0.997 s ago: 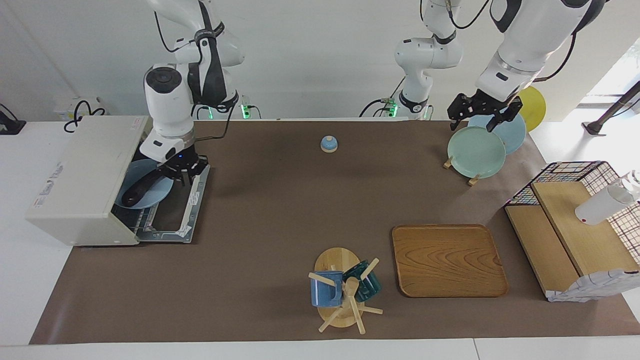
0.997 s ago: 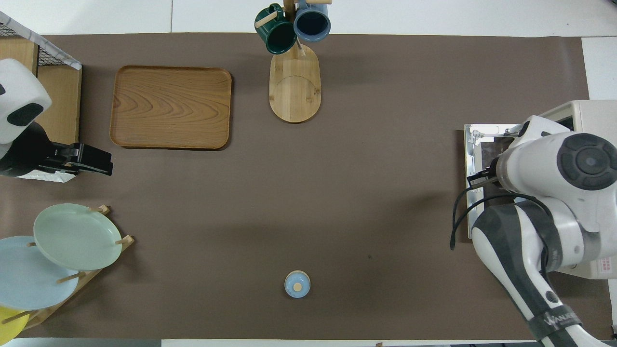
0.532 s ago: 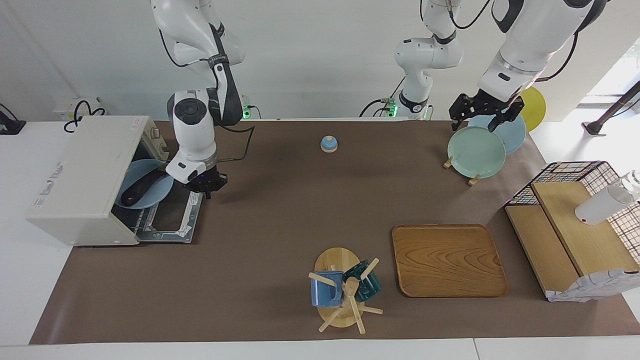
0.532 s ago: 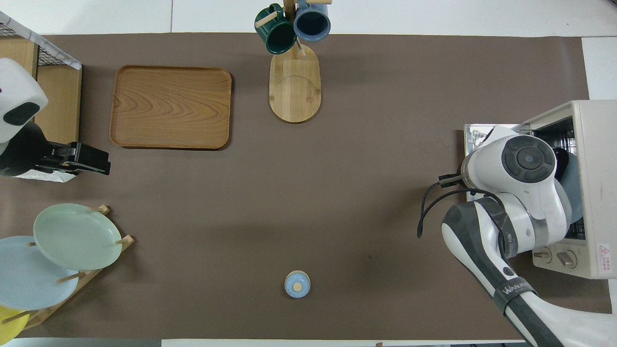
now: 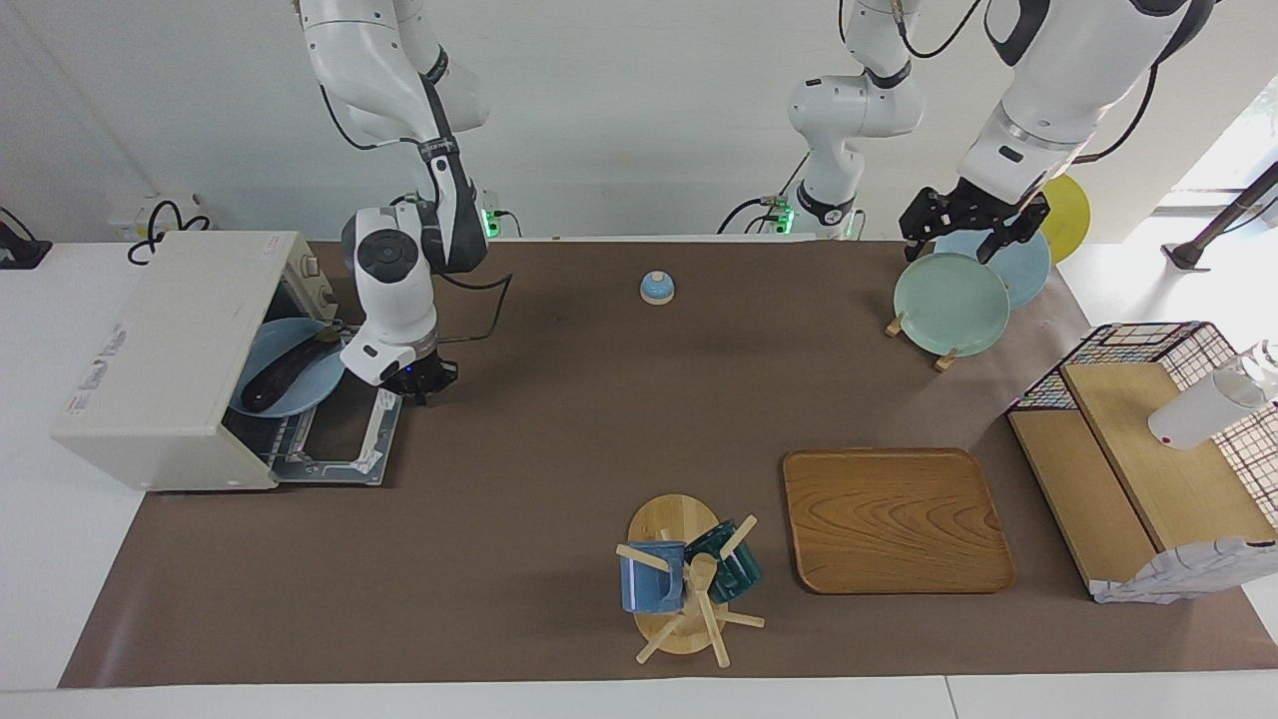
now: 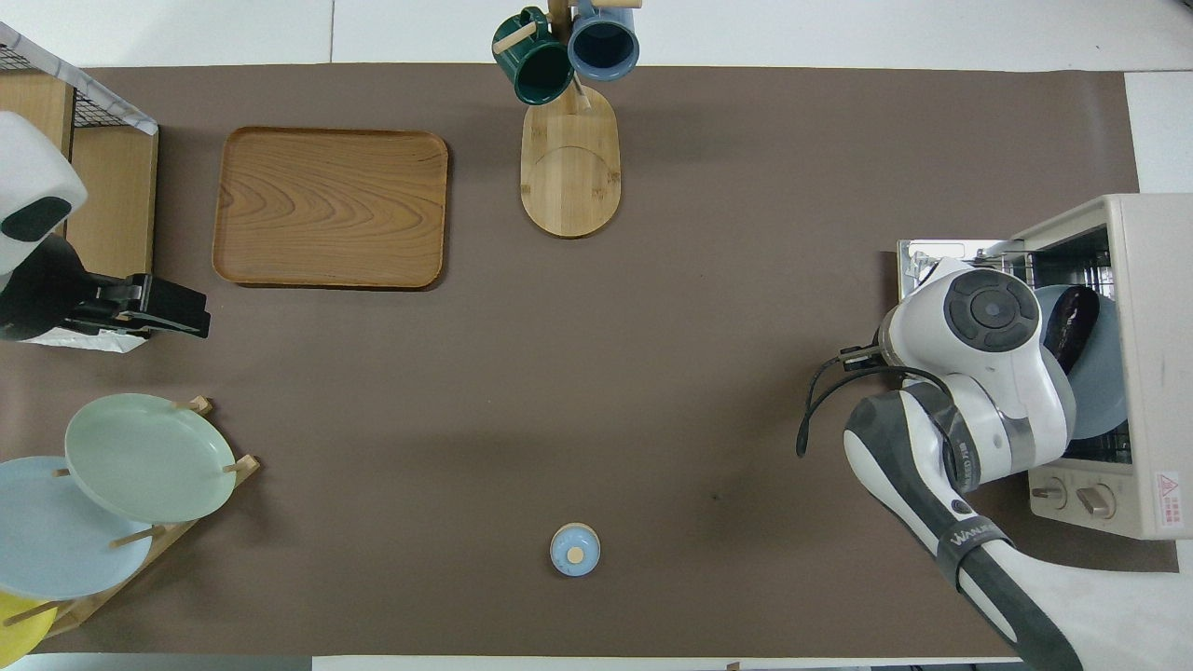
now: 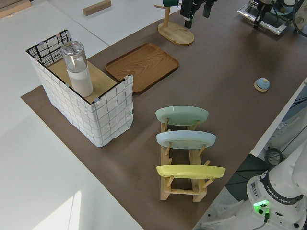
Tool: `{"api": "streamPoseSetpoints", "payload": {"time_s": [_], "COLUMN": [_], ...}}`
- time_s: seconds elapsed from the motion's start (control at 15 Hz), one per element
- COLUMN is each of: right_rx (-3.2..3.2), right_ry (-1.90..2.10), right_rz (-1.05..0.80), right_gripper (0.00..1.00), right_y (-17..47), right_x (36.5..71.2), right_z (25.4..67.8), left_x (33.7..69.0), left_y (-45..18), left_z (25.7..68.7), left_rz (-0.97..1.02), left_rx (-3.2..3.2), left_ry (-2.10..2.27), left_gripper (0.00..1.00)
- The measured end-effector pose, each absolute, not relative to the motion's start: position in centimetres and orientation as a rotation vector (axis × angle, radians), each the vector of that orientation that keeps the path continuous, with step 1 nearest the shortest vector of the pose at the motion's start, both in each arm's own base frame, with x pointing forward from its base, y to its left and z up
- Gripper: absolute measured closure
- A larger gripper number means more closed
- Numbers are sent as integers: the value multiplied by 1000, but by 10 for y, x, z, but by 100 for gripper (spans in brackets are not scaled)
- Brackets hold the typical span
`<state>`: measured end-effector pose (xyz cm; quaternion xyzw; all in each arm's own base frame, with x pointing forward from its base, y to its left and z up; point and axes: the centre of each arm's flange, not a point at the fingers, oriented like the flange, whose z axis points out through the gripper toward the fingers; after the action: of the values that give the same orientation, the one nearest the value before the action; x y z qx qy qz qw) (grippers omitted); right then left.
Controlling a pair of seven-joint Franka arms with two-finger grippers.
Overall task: Put eggplant into oven
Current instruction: 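Withdraw the right gripper out of the oven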
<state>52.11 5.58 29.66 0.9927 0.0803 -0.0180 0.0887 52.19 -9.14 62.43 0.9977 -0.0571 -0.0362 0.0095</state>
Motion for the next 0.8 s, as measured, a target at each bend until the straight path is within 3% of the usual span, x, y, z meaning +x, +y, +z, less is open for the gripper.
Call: {"api": "streamPoseSetpoints", "payload": {"time_s": [0.6,0.8], "right_rx": [2792,2746], "right_ry": [438,443], "right_rz": [-77,-153], "right_gripper": [99,99], "right_y": [62,69], "right_x": [518,526], "right_z": [295,316], "left_x": [522,522], "left_y": [-88,-88], "left_z": [624,624], "left_rz": [-113,-113], "left_rx": [3116,3116], "left_ry": [-168,-168], "left_gripper": [0,0]}}
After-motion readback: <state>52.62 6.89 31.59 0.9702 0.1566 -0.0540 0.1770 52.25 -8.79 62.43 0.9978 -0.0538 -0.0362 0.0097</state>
